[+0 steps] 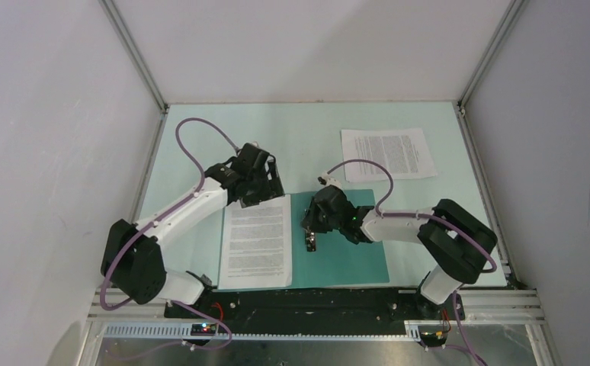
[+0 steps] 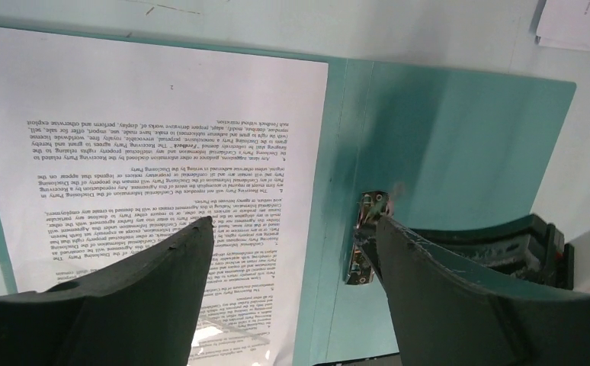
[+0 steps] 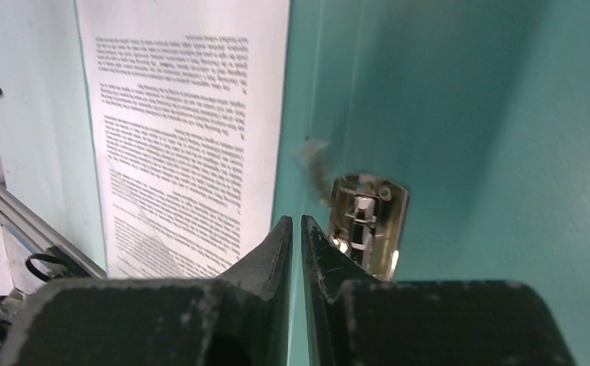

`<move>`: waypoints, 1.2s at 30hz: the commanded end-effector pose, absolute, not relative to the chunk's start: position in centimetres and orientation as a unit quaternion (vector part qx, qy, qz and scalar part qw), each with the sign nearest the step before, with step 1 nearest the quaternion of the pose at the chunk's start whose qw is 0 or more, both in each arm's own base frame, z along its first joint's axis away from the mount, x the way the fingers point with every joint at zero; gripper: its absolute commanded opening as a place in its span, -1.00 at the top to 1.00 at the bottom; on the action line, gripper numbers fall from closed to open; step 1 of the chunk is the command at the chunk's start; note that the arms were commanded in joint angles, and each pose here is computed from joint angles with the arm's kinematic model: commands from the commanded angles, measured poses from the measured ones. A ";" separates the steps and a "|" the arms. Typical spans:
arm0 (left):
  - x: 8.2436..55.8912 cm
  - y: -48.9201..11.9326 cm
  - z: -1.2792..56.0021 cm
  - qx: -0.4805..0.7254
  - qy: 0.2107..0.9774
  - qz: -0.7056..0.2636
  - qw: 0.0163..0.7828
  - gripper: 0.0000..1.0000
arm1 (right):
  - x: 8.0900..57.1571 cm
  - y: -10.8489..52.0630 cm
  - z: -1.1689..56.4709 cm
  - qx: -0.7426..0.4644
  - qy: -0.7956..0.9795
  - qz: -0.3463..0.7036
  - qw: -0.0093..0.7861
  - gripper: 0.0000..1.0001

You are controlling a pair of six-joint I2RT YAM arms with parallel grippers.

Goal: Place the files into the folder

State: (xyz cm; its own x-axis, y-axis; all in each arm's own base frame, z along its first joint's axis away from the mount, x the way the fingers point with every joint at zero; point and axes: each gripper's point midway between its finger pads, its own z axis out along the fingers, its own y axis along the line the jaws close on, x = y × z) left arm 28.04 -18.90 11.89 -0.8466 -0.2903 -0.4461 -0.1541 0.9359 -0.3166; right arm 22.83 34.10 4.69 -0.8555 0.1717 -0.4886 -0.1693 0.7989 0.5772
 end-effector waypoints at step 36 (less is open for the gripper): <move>43.5 -35.7 18.1 -0.022 0.888 -0.351 0.297 -0.94 | 43.2 -1.6 17.5 0.406 0.755 0.169 0.487 -0.70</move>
